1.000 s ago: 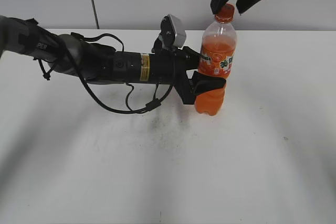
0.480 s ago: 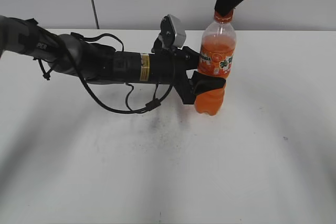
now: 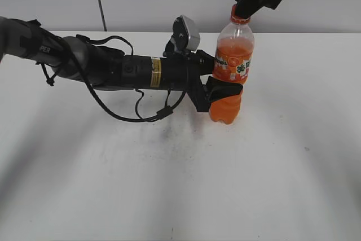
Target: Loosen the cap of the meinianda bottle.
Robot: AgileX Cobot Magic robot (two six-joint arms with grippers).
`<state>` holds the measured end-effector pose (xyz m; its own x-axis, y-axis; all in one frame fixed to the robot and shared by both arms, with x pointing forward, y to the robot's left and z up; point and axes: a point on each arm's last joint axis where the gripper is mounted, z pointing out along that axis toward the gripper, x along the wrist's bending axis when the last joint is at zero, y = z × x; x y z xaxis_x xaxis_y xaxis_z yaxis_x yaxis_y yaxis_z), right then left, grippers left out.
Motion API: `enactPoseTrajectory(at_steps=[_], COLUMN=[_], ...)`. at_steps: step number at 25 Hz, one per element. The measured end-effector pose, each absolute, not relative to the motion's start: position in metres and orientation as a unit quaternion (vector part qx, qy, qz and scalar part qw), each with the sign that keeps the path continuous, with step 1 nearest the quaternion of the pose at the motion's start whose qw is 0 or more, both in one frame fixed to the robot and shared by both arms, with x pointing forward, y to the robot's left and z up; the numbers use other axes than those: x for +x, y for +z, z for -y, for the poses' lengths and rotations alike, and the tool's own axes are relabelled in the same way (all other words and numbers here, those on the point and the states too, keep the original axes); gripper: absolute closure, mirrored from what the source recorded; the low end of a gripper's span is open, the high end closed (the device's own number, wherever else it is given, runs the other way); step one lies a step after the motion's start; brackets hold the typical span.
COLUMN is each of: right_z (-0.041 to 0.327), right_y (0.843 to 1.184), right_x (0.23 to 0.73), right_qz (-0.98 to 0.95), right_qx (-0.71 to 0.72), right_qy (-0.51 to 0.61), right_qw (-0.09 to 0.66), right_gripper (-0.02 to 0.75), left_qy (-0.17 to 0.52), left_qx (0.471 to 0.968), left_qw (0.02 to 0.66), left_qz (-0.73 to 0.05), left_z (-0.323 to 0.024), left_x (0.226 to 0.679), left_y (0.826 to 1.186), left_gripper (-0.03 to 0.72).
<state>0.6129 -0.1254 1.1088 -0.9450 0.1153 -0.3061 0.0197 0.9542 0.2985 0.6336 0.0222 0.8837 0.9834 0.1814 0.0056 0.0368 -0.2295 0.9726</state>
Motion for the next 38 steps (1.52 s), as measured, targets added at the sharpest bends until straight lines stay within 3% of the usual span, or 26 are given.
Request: enactPoseTrajectory(at_steps=[4,9,13,16,24,29,34,38], right_z=[0.125,0.129,0.128,0.126,0.123,0.124,0.124,0.125], right_y=[1.122,1.145,1.14,1.13,1.103,1.103,1.103,1.103], right_x=[0.604,0.591,0.594,0.6,0.614,0.614,0.614,0.615], right_qz=[-0.966,-0.895,-0.848,-0.839,-0.839,-0.84,-0.874,-0.949], right_qx=[0.097,0.358,0.461,0.485,0.501,0.501,0.439,0.236], right_qy=[0.183,0.244,0.249,0.239,0.205,0.202,0.195,0.17], right_qw=[0.153,0.108,0.076,0.063,0.056,0.061,0.078,0.122], right_gripper=[0.407,0.353,0.263,0.237,0.306,0.477,0.477,0.477], left_qy=[0.058,0.058,0.058,0.058,0.058,0.058,0.058,0.058], left_qx=[0.782,0.782,0.782,0.782,0.782,0.782,0.782,0.782], left_qw=[0.617,0.617,0.617,0.617,0.617,0.617,0.617,0.617], left_qz=[-0.067,-0.067,-0.067,-0.067,-0.067,-0.067,-0.067,-0.067], left_z=[-0.022,-0.022,-0.022,-0.022,-0.022,-0.022,-0.022,-0.022], left_x=[0.633,0.633,0.633,0.633,0.633,0.633,0.633,0.633], left_y=[0.884,0.884,0.884,0.884,0.884,0.884,0.884,0.884], left_gripper=[0.256,0.257,0.257,0.257,0.257,0.257,0.257,0.257])
